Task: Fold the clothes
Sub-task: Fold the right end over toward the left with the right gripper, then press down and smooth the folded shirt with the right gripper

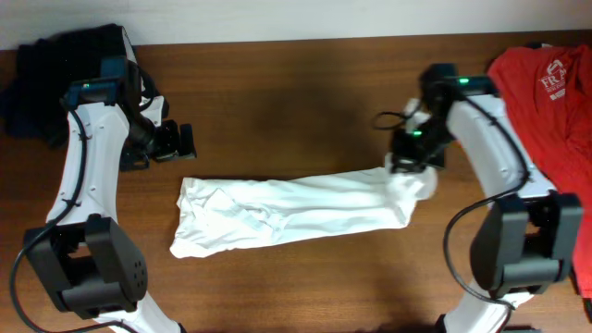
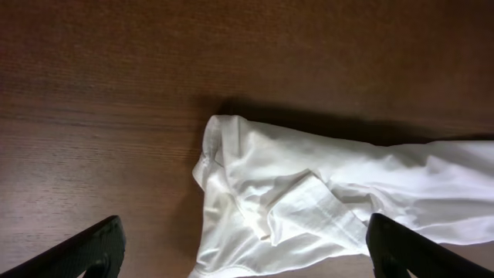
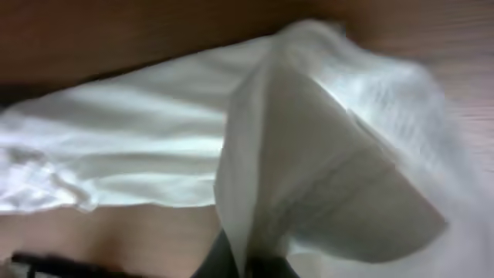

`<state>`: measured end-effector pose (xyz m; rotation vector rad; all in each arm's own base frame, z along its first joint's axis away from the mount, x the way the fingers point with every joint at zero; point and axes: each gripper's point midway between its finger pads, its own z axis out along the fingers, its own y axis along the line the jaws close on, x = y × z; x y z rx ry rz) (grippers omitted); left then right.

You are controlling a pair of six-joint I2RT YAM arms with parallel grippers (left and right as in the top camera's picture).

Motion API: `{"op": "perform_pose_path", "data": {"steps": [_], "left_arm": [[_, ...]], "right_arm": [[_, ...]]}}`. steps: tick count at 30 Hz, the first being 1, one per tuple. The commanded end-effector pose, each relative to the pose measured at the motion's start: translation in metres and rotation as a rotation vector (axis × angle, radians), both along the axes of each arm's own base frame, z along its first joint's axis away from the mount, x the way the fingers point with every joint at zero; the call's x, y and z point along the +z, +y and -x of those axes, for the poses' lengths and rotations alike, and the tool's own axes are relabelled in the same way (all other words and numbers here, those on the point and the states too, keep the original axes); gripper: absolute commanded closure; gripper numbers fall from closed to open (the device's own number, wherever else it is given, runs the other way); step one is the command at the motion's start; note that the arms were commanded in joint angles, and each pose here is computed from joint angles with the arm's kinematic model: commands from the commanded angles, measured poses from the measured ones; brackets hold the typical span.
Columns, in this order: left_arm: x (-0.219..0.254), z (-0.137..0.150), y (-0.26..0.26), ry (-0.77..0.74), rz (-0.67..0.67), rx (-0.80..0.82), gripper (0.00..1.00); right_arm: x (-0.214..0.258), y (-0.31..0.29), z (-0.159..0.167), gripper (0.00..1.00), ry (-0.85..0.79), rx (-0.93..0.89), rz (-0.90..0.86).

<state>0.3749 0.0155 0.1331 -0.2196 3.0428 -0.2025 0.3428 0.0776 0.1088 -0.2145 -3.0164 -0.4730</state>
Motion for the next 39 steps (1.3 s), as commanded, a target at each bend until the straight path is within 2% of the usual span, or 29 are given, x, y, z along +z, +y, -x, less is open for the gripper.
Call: {"op": "perform_pose_path", "data": {"steps": [1, 9, 10, 12, 15, 18, 19, 20, 21, 22, 23, 24, 25, 26, 29, 33, 36, 39], "left_arm": [[0.001, -0.001, -0.004, -0.005, 0.017, 0.010, 0.01], [0.001, -0.001, -0.004, -0.004, 0.017, 0.010, 0.01], [0.001, -0.001, -0.004, -0.004, 0.017, 0.010, 0.01], [0.001, -0.001, -0.004, -0.004, 0.017, 0.010, 0.01], [0.001, -0.001, -0.004, -0.004, 0.017, 0.010, 0.01], [0.001, -0.001, -0.004, -0.004, 0.017, 0.010, 0.01], [0.001, -0.001, -0.004, -0.004, 0.016, 0.010, 0.01], [0.001, -0.001, -0.004, -0.004, 0.016, 0.010, 0.01], [0.001, -0.001, -0.004, -0.004, 0.016, 0.010, 0.01], [0.001, -0.001, -0.004, -0.004, 0.017, 0.010, 0.01], [0.001, -0.001, -0.004, -0.004, 0.017, 0.010, 0.01], [0.001, -0.001, -0.004, -0.004, 0.017, 0.010, 0.01], [0.001, -0.001, -0.004, -0.004, 0.017, 0.010, 0.01], [0.001, -0.001, -0.004, -0.004, 0.017, 0.010, 0.01], [0.001, -0.001, -0.004, -0.004, 0.017, 0.010, 0.01], [0.001, -0.001, -0.004, -0.004, 0.017, 0.011, 0.01], [0.001, -0.001, -0.004, -0.004, 0.017, 0.011, 0.01], [0.001, 0.000, -0.004, 0.000, 0.017, 0.010, 0.01]], "right_arm": [[0.018, 0.054, 0.001, 0.96, -0.062, 0.084, -0.080], [-0.003, 0.154, 0.026, 0.96, -0.106, 0.212, -0.114], [-0.003, 0.160, 0.029, 0.93, -0.103, 0.210, -0.116], [-0.003, 0.170, 0.034, 0.75, -0.104, 0.226, -0.123], [0.003, 0.189, 0.042, 0.73, -0.099, 0.263, -0.178], [0.027, 0.184, 0.035, 0.71, -0.127, 0.295, -0.192], [0.035, 0.170, 0.030, 0.62, -0.133, 0.286, -0.144], [0.043, 0.139, 0.020, 0.42, -0.140, 0.241, -0.021], [0.049, 0.108, 0.014, 0.36, -0.141, 0.200, 0.094], [0.049, 0.087, 0.012, 0.36, -0.128, 0.170, 0.157], [0.048, 0.077, 0.012, 0.40, -0.112, 0.156, 0.174], [0.042, 0.073, 0.013, 0.59, -0.096, 0.158, 0.177], [0.020, 0.075, 0.021, 0.88, -0.053, 0.167, 0.167], [0.010, 0.083, 0.026, 0.92, -0.037, 0.178, 0.141], [-0.030, 0.121, 0.048, 0.93, -0.010, 0.244, 0.034], [-0.075, 0.152, 0.081, 0.91, 0.041, 0.219, 0.033], [-0.084, 0.188, 0.096, 0.91, 0.018, 0.274, -0.026], [-0.081, 0.207, 0.099, 0.85, -0.003, 0.294, -0.075]]}}
